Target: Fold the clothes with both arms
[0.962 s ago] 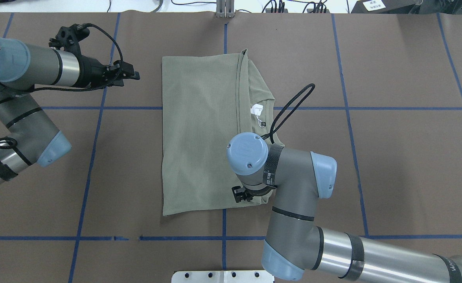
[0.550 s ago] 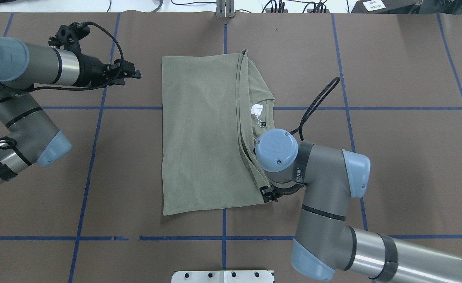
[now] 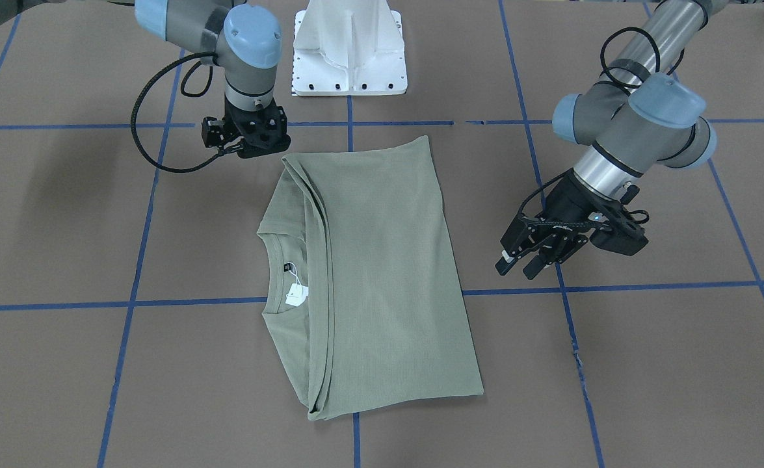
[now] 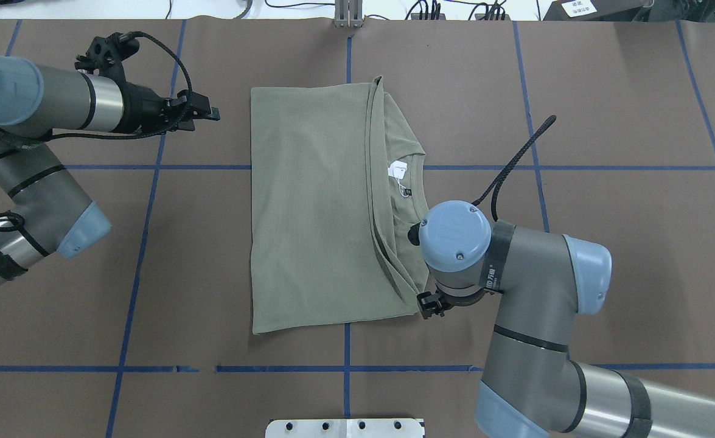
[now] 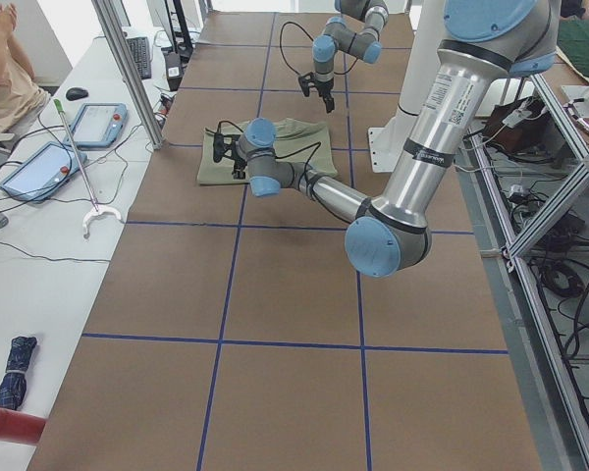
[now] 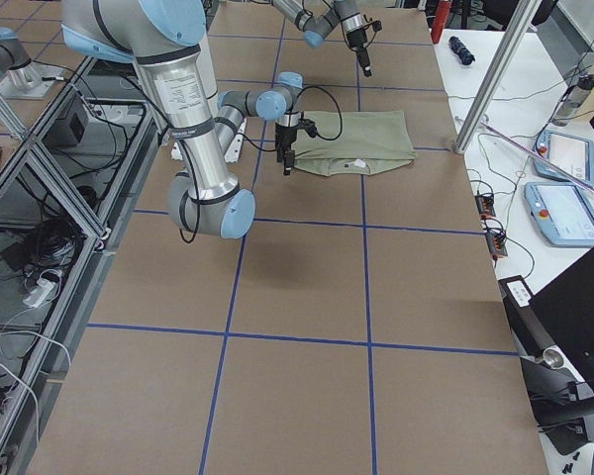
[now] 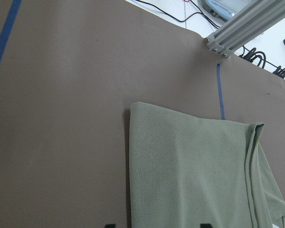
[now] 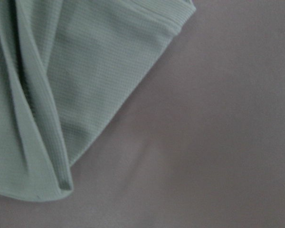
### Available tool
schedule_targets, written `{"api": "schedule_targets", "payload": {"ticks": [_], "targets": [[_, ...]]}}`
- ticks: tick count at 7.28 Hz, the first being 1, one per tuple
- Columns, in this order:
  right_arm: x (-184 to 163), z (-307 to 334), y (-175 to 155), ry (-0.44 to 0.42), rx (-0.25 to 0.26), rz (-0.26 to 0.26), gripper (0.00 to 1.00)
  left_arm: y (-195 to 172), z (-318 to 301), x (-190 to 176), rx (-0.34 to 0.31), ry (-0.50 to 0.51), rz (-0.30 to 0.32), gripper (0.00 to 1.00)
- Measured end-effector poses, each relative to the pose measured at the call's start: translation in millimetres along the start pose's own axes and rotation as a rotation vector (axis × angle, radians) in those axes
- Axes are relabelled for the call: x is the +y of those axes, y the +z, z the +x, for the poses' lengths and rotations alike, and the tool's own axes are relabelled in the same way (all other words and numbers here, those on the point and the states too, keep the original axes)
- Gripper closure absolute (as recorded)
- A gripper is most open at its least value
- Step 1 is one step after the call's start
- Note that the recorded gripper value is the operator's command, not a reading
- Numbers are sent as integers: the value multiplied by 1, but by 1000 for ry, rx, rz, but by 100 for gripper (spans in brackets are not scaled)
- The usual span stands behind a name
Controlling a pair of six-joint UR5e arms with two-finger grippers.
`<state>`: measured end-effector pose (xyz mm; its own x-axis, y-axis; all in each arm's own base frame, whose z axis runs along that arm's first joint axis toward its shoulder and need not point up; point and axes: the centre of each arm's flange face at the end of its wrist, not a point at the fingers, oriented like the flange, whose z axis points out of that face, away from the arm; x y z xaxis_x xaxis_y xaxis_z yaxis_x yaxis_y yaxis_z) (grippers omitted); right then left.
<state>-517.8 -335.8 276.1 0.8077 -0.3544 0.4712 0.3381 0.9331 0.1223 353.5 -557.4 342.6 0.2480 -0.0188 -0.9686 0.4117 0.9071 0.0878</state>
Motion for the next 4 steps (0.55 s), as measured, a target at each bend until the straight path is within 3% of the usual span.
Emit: {"api": "schedule_targets", "payload": {"ticks": [2, 4], "targets": [[-34, -28, -21, 8, -22, 34, 0, -3, -1, 2, 1, 0, 0, 33], [-65, -46, -20, 10, -49, 67, 1, -7, -4, 4, 2, 1, -2, 33]]}}
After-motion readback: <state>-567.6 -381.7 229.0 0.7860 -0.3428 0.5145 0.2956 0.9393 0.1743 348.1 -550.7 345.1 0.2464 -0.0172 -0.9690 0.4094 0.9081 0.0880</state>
